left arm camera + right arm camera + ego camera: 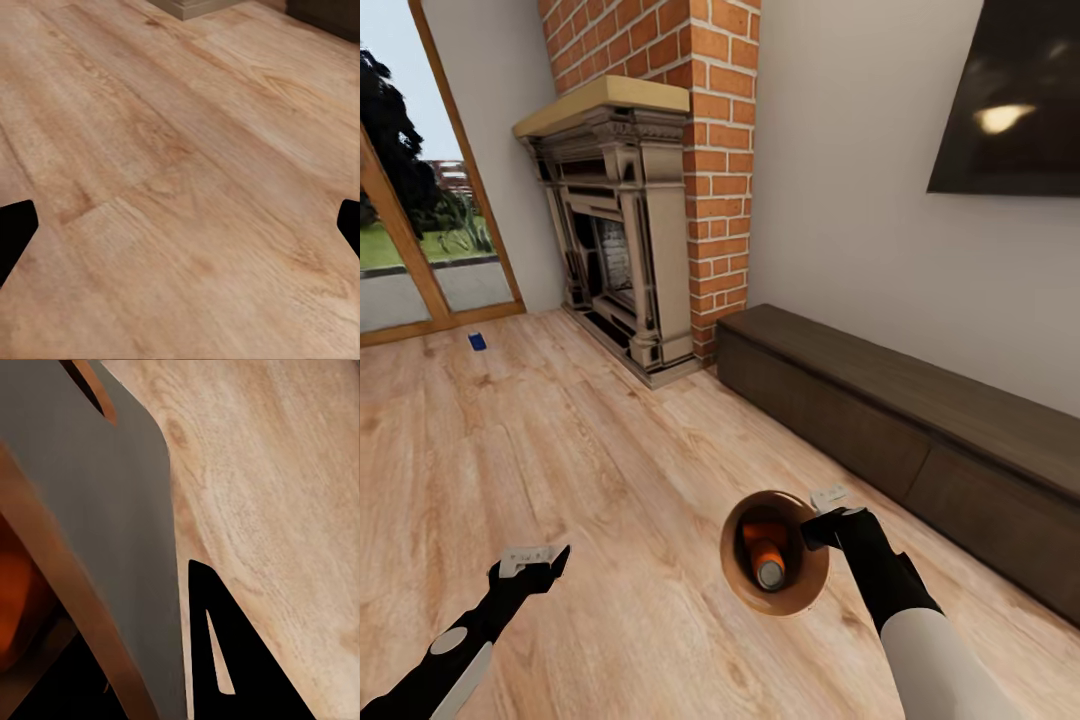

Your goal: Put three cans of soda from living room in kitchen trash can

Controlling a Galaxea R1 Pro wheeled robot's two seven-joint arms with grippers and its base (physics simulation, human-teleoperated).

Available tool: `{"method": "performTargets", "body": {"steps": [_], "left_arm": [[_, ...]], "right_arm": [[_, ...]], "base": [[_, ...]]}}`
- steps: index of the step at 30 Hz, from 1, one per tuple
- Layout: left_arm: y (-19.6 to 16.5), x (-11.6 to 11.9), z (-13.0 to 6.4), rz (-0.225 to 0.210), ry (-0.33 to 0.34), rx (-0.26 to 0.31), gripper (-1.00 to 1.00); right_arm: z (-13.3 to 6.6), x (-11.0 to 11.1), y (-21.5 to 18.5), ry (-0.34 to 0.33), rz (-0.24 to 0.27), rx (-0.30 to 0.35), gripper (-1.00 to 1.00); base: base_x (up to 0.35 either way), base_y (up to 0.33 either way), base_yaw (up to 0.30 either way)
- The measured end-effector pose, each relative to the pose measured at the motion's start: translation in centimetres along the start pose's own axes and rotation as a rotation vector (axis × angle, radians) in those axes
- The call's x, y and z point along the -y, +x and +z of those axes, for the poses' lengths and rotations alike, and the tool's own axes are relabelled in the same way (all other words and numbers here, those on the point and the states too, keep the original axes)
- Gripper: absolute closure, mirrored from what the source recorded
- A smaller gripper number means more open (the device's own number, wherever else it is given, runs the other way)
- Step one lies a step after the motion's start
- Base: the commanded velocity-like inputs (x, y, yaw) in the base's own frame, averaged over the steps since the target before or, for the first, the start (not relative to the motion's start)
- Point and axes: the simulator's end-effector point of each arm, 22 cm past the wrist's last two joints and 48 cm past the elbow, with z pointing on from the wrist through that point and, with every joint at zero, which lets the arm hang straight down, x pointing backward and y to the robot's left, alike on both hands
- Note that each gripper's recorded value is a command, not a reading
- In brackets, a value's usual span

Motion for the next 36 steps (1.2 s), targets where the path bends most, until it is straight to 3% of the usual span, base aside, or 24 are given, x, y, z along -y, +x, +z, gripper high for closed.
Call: {"method": "performTargets", "body": {"steps": [36], "left_arm": [[1.6,-0.1,0.1,0.001,-0.001,-0.037,-1.00]], "right_arm": [[0.7,-0.3,0.7,-0.007,-0.002,-0.014,1.00]], "base": [[0.287,0.127,0.228]]}}
